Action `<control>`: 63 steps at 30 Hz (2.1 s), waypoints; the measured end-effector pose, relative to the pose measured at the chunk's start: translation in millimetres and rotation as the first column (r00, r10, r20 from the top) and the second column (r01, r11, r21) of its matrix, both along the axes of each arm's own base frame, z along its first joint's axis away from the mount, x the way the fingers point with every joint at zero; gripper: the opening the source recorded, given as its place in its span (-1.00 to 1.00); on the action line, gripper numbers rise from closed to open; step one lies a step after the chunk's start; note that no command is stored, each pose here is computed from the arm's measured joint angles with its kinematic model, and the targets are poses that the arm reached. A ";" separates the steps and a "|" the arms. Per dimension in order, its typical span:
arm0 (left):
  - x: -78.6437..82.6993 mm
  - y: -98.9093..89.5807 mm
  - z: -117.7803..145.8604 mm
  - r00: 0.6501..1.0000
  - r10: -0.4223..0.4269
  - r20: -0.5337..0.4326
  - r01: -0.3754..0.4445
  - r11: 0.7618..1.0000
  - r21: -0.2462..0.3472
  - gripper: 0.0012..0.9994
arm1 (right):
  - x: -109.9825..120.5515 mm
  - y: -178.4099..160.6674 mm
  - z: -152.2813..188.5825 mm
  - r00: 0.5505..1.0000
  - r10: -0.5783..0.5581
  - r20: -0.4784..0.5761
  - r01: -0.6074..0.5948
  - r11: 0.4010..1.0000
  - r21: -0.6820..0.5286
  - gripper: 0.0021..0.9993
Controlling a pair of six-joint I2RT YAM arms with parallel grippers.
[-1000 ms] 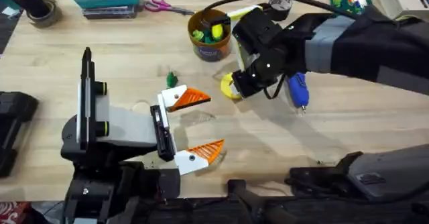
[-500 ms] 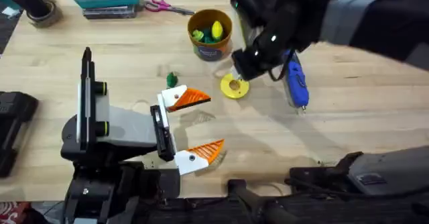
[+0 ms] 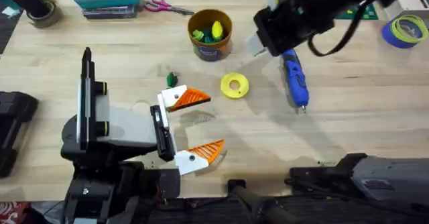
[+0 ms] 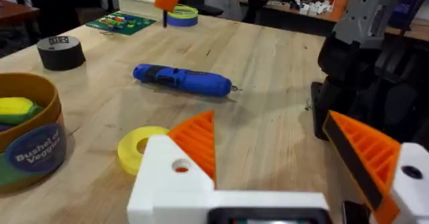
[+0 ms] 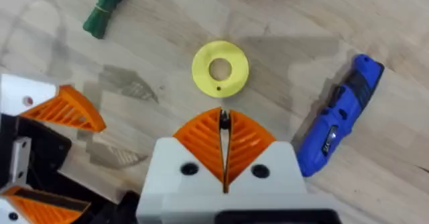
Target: Pick up the gripper from the table and insert it into the empty holder that is missing its gripper. Then pick up a screw, insert it into the mounting hole, and use the screwdriver to tighten it. Finally, clean up the table by picking up the vegetable and placing it into the bucket.
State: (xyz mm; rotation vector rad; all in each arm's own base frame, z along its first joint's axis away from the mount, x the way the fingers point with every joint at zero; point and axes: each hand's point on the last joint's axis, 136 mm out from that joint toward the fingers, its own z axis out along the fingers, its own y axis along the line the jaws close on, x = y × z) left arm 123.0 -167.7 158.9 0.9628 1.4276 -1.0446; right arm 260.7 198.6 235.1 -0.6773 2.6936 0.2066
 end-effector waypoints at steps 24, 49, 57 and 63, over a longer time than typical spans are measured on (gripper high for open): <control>0.0 0.0 0.0 1.000 0.000 0.000 0.000 1.000 0.000 0.97 | -7.7 -6.1 42.5 0.999 0.024 0.036 -0.025 1.000 0.013 -0.99; 0.0 0.0 0.0 1.000 0.000 0.000 0.000 1.000 0.000 0.97 | -40.8 60.8 42.6 0.904 0.409 0.122 -0.408 0.912 -0.036 -0.99; 0.0 0.0 0.0 1.000 0.000 0.000 0.000 1.000 0.000 0.97 | -42.9 90.4 35.5 0.851 0.506 0.144 -0.507 0.861 -0.030 -0.99; 0.0 0.0 0.0 1.000 0.000 -0.001 0.000 1.000 0.000 0.97 | -50.6 99.0 34.8 0.812 0.564 0.149 -0.566 0.824 -0.031 -0.99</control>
